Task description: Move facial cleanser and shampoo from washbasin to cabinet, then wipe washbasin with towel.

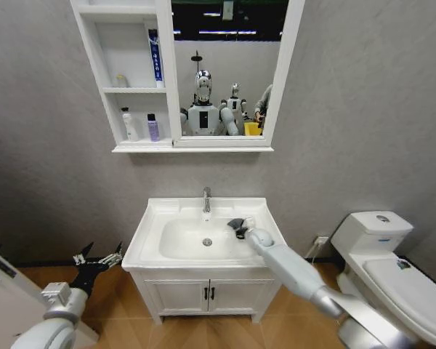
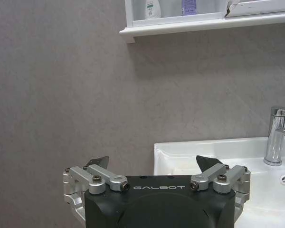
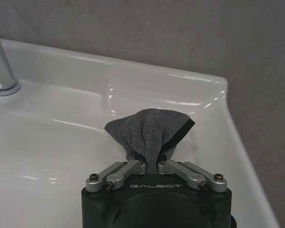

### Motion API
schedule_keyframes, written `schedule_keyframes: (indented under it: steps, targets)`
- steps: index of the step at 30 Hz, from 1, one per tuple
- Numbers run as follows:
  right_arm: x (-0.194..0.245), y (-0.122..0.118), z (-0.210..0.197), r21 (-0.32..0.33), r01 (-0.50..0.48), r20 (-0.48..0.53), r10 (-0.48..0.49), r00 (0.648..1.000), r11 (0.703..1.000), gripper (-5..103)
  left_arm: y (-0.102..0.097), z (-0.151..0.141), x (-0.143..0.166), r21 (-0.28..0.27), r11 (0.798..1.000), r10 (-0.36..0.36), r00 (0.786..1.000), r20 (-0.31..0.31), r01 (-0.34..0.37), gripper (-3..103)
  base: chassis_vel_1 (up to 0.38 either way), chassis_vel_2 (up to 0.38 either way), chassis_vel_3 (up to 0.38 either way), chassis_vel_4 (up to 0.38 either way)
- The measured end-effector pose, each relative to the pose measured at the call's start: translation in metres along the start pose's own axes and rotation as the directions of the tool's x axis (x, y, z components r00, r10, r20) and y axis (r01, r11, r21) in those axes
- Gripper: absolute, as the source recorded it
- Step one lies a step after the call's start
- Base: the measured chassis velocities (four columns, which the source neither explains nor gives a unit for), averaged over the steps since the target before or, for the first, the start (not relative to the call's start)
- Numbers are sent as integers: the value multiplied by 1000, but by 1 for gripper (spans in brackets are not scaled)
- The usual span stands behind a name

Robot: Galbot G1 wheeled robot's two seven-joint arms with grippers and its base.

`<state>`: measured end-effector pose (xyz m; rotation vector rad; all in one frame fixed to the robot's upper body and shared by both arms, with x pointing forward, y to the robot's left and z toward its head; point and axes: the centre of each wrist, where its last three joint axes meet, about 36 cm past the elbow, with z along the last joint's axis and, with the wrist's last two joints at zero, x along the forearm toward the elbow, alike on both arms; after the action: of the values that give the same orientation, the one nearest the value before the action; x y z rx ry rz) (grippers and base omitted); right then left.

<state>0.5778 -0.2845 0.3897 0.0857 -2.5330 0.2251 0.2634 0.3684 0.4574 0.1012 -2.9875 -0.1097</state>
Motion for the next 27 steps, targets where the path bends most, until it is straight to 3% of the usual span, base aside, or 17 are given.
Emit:
schedule_keyframes:
  steps: [3, 18, 20, 27]
  targets:
    - [2, -29, 0, -20, -11, 24, 11, 1000, 1000, 6, 0, 0, 0, 0, 1000, 0, 1000, 0, 0, 100, 0, 0, 0, 0]
    - [-29, -48, 25, -8, -17, 79, 17, 997, 1000, 3, 0, 0, 0, 0, 1000, 0, 1000, 0, 0, 100, 0, 0, 0, 0]
    - [-33, -52, 29, 2, 1, 92, -1, 996, 1000, 7, 0, 0, 0, 0, 1000, 0, 1000, 0, 0, 100, 0, 0, 0, 0]
    - [-44, -41, 34, 36, 44, 174, -50, 983, 998, 38, 0, 0, 0, 0, 1000, 0, 1000, 0, 0, 100, 0, 0, 0, 0]
